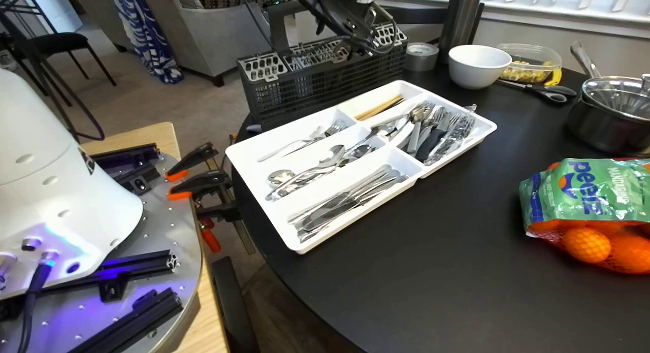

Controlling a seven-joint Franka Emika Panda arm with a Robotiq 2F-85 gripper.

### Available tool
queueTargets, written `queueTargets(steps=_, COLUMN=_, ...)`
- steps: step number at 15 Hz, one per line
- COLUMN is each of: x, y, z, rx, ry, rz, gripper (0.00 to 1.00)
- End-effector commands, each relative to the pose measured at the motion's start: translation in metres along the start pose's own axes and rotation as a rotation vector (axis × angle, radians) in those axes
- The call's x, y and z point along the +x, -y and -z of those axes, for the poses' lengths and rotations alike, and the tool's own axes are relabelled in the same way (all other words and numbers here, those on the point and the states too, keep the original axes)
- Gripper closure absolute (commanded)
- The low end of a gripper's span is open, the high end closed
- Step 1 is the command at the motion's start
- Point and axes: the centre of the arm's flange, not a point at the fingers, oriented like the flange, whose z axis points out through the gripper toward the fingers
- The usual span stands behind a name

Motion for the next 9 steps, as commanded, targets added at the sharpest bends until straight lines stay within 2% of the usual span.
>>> queueTargets(steps=1, x=-0.026, y=0.031, z=0.007, rx=-0.036, ry=-0.107, rz=0.034, gripper=0.00)
queueTargets(steps=4, x=-0.030, y=0.038, z=0.022, rx=-0.035, ry=-0.231, rz=-0.063, gripper=0.00)
queueTargets(steps=5, x=-0.011, y=0.025, z=0.008, rx=-0.014, ry=-0.163, rz=-0.047, gripper=0.00)
queueTargets(steps=9, x=-0.012, y=0.025, z=0.010, rx=-0.015, ry=-0.169, rz=-0.052, gripper=0.00)
